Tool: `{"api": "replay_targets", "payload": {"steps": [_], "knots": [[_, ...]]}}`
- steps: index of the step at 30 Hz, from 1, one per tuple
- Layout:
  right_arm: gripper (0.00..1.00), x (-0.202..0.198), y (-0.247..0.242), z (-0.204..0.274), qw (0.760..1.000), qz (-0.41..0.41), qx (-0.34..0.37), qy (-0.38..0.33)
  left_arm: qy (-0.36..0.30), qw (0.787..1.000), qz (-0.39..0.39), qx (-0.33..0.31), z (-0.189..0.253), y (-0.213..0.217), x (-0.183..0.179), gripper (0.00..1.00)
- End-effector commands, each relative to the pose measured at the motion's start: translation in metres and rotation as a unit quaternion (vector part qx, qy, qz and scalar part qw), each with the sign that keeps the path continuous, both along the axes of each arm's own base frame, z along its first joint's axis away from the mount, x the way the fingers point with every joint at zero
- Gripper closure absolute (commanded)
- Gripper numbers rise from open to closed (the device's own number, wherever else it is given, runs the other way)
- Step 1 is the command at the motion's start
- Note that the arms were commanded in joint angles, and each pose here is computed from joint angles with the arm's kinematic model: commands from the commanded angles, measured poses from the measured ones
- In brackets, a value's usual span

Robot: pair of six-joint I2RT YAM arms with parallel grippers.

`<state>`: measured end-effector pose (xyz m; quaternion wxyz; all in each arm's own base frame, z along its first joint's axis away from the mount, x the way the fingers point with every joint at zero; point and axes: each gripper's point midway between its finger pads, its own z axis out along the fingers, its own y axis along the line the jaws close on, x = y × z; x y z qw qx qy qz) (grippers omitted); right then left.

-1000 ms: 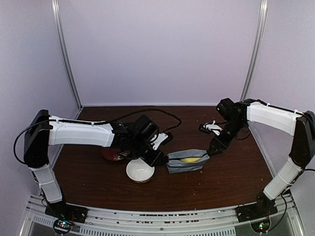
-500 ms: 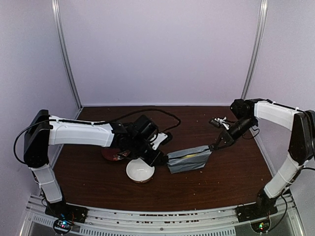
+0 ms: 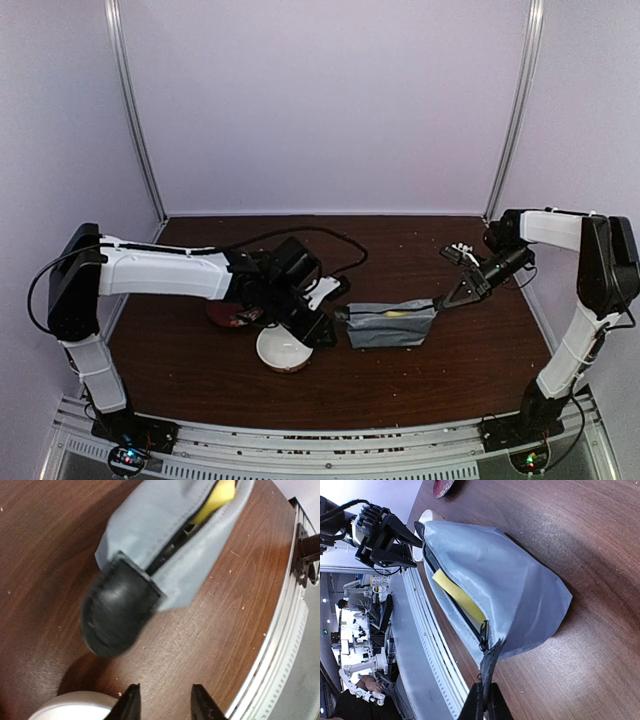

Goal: Sort the hair-cutting tools

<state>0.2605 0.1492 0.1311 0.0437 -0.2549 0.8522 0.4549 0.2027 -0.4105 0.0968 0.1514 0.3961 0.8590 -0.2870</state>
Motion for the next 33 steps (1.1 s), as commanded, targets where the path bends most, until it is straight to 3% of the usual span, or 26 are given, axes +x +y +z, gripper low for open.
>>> {"api": "replay_targets", "payload": {"steps": [1,8,13,14,15,16,17,26,33], "knots": [[1.00,-0.002,0.000,0.004,1.000,0.001,0.015,-0.008,-0.083,0.997,-0.004,0.001,0.052,-0.003,0.020,0.60],[1.00,0.005,0.007,0.002,1.000,0.004,-0.005,-0.027,-0.182,0.983,-0.019,-0.012,0.097,-0.042,0.064,0.52],[1.00,0.007,0.011,0.004,0.999,0.006,-0.021,-0.048,-0.178,0.982,-0.059,-0.028,0.088,-0.082,0.075,0.51],[1.00,0.008,0.011,0.004,0.998,0.006,-0.022,-0.051,-0.173,0.982,-0.068,-0.033,0.086,-0.088,0.074,0.47],[1.00,0.008,0.012,0.004,0.998,0.006,-0.023,-0.052,-0.168,0.982,-0.076,-0.036,0.082,-0.092,0.072,0.29],[1.00,0.009,0.012,0.005,0.998,0.007,-0.023,-0.054,-0.166,0.982,-0.083,-0.039,0.080,-0.097,0.070,0.21],[1.00,0.009,0.013,0.005,0.998,0.007,-0.023,-0.055,-0.163,0.982,-0.089,-0.039,0.076,-0.101,0.068,0.20],[1.00,0.010,0.016,0.008,0.998,0.013,-0.025,-0.062,-0.137,0.985,-0.102,-0.025,0.037,-0.118,0.067,0.26],[1.00,0.009,0.017,0.007,0.997,0.017,-0.028,-0.064,-0.115,0.987,-0.105,-0.039,0.031,-0.128,0.064,0.29]]}}
